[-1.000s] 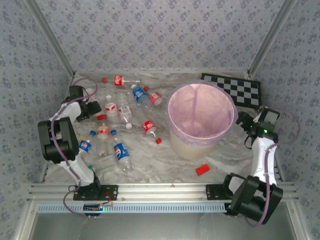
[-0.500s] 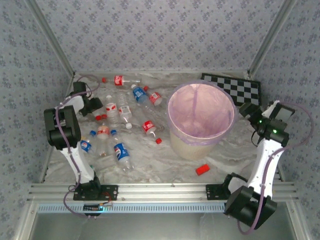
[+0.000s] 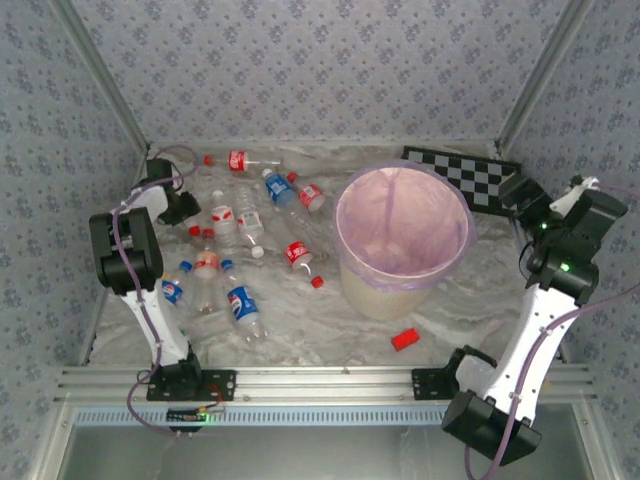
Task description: Put the plastic bottles in the bin
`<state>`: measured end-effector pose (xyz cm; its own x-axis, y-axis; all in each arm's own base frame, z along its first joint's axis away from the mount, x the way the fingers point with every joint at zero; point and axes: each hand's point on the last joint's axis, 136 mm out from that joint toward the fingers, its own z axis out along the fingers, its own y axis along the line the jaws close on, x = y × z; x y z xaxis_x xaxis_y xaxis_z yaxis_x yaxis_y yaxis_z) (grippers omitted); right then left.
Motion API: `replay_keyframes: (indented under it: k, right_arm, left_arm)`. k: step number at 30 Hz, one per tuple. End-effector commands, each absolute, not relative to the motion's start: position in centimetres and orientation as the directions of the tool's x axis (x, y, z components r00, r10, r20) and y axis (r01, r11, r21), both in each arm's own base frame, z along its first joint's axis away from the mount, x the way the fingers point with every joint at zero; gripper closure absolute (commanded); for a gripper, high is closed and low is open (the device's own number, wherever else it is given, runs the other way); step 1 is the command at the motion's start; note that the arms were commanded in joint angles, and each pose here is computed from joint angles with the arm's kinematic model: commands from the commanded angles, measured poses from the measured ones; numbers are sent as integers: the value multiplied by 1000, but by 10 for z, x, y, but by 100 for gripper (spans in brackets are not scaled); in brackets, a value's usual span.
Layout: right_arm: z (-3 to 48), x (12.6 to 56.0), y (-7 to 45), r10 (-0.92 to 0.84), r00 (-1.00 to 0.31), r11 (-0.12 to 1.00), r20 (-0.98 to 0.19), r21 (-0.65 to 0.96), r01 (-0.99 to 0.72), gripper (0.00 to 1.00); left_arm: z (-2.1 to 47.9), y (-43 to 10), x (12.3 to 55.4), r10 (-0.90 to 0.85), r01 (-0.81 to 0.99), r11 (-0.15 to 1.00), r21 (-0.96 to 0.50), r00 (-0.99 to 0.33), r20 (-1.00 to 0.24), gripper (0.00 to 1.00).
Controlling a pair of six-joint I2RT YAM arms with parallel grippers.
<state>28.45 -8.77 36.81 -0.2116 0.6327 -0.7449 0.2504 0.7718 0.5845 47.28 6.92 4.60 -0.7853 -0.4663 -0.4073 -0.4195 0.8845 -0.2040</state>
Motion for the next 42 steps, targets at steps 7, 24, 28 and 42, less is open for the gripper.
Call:
replay_keyframes:
  k: [7, 24, 28, 42]
  right_arm:
    - [466, 306, 3, 500, -265, 828, -825, 544, -132, 9]
    - [427, 291, 314, -159, -587, 480, -794, 458, -748, 19]
    - [408, 284, 351, -249, -578, 410, -777, 456, -790, 12]
    - [384, 309, 368, -197, -639, 404, -744, 532, -744, 23]
  left_arm:
    - [184, 27, 447, -451, -265, 885, -384, -698, -556, 64]
    - [347, -218, 285, -335, 439, 539, -719, -672, -661, 69]
    - [348, -234, 270, -310, 478, 512, -713, -672, -673, 70]
    - [353, -243, 264, -308, 501, 485, -716, -669, -677, 70]
